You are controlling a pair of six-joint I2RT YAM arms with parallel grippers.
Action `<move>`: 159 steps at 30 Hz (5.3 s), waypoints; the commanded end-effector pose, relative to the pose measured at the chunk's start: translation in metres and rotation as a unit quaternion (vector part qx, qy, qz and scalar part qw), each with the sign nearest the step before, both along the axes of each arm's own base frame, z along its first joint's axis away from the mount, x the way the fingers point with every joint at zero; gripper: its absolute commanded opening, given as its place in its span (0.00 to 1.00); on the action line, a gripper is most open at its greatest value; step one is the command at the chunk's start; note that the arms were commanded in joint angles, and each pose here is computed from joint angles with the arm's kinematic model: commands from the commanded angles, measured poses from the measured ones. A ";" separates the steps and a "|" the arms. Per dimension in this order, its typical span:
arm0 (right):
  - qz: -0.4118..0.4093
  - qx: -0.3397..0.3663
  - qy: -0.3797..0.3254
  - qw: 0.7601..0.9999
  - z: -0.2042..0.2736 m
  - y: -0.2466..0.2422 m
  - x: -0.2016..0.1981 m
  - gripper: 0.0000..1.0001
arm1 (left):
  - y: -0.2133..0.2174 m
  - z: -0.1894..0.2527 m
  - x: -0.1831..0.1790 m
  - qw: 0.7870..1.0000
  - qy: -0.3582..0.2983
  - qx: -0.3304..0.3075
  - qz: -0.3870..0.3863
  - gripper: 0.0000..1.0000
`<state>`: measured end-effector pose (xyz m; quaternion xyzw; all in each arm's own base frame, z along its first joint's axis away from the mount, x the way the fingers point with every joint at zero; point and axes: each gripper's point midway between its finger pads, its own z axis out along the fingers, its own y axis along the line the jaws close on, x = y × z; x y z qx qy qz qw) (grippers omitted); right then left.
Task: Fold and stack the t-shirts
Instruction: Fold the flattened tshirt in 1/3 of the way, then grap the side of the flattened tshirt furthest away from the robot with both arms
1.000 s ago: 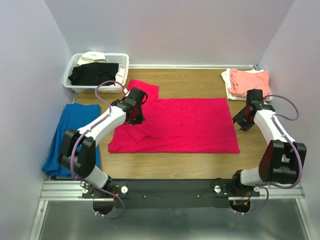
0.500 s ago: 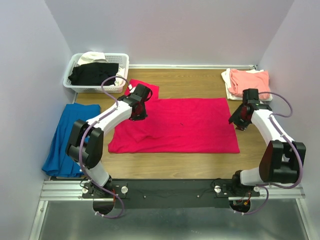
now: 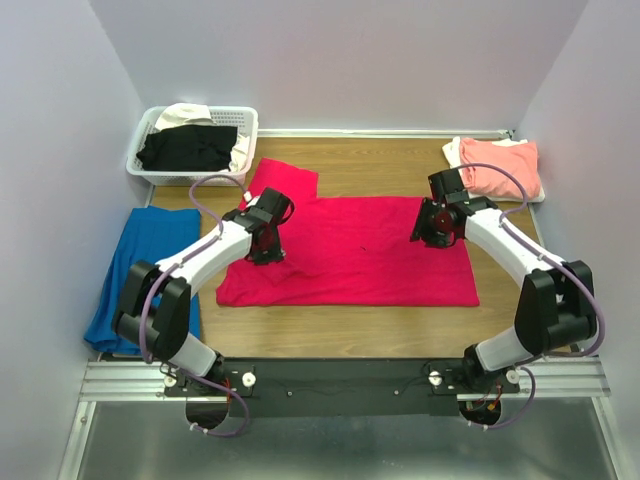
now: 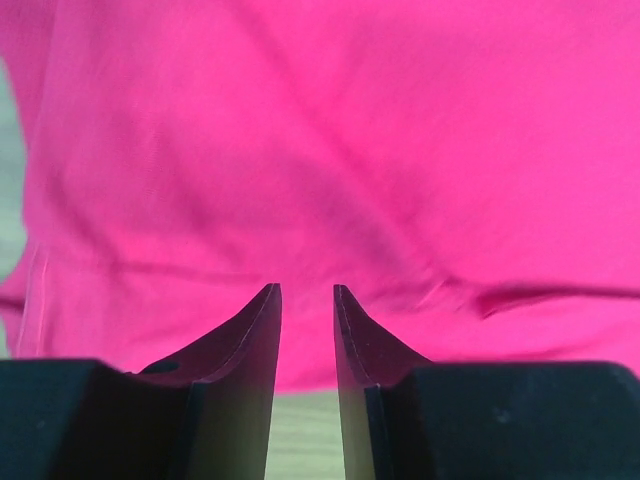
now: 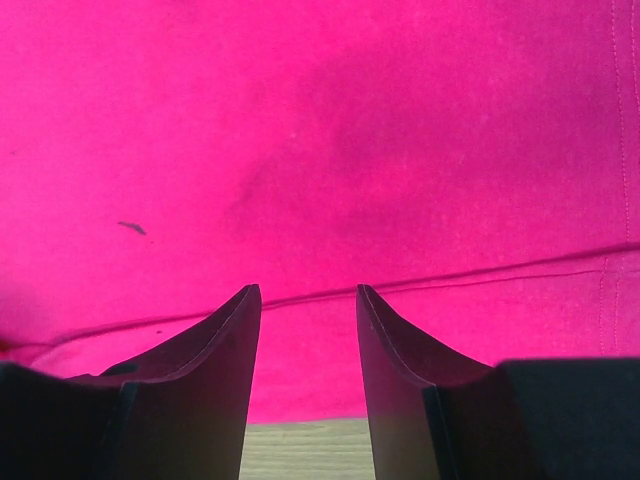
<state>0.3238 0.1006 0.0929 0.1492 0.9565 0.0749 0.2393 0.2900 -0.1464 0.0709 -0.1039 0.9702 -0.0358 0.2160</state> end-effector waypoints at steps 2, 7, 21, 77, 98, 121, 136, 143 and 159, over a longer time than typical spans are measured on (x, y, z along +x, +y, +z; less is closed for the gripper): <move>-0.003 -0.010 -0.009 1.000 0.000 0.000 0.012 0.52 | 0.015 -0.007 -0.038 0.999 0.036 -0.004 0.034 0.36; -0.004 -0.017 -0.002 1.000 -0.005 -0.002 0.011 0.51 | 0.011 -0.021 -0.048 0.998 0.048 -0.021 0.033 0.35; -0.002 -0.020 -0.001 1.000 -0.006 -0.002 0.014 0.51 | -0.004 -0.033 -0.033 0.998 0.046 -0.041 0.017 0.35; -0.030 -0.031 0.017 0.999 -0.019 -0.009 0.009 0.50 | -0.056 -0.022 0.067 0.986 -0.027 0.097 -0.134 0.00; -0.041 -0.063 0.032 0.997 -0.033 -0.017 0.015 0.52 | -0.042 0.050 0.125 0.983 -0.123 0.125 -0.055 0.52; -0.060 -0.096 0.166 0.980 -0.104 -0.036 -0.061 0.52 | 0.014 0.039 0.170 0.993 -0.103 0.058 -0.017 0.49; -0.107 -0.167 0.214 0.957 -0.104 -0.075 -0.106 0.52 | 0.007 0.037 0.238 0.991 -0.118 0.058 -0.009 0.48; -0.103 -0.159 0.191 0.963 -0.095 -0.069 -0.085 0.52 | -0.001 0.013 0.297 0.988 -0.138 0.059 0.025 0.50; -0.101 -0.172 0.180 0.963 -0.083 -0.072 -0.072 0.52 | 0.026 -0.002 0.348 0.978 -0.193 0.068 0.043 0.52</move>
